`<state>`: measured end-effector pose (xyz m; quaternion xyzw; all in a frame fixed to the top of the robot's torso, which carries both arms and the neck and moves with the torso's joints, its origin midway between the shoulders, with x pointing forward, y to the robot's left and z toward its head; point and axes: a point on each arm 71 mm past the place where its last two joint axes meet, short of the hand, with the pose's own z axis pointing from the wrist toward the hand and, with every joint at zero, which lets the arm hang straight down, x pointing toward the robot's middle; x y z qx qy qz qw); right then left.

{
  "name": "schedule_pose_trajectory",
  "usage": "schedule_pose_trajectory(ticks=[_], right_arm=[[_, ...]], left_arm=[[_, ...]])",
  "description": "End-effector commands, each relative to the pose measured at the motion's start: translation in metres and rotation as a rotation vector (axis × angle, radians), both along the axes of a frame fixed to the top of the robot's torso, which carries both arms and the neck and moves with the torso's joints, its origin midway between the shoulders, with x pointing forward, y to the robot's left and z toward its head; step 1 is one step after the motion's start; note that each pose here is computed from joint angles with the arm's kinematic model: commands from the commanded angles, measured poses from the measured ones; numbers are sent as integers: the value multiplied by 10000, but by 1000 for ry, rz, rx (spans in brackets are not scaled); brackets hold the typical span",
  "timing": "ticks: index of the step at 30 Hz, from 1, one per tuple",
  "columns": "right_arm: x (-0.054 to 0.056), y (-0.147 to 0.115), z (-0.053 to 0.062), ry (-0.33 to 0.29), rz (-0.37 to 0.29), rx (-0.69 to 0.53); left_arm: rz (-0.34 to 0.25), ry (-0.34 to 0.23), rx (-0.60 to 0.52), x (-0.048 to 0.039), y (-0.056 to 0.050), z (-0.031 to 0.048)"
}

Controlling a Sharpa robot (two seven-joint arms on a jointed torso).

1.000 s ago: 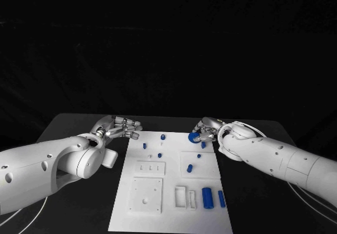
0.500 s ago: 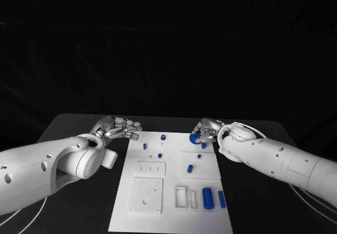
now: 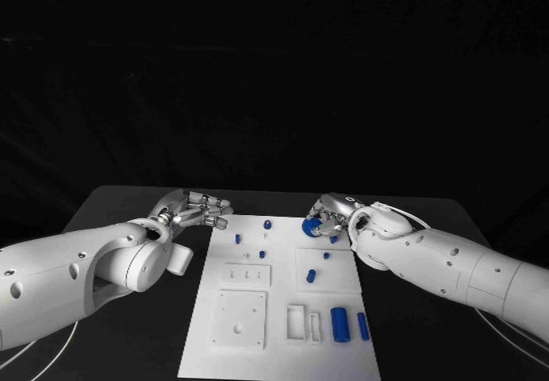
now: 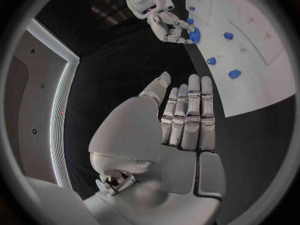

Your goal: Assemble the parts on the task board

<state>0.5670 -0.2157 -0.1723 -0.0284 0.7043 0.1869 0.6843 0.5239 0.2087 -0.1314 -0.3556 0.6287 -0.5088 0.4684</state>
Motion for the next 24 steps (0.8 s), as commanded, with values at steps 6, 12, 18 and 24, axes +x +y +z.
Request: schedule_pose_trajectory(ticks=[6, 12, 18, 24], right_arm=[[-99, 194, 135, -109, 39, -29], [-177, 368, 210, -141, 81, -33], [-231, 635, 246, -149, 134, -32], [-233, 842, 199, -143, 165, -44]], left_arm=[[-16, -3, -1, -6, -22, 8], [-16, -3, -1, -8, -19, 9], [-17, -3, -1, -11, -28, 9], [-20, -3, -2, -14, -44, 10]])
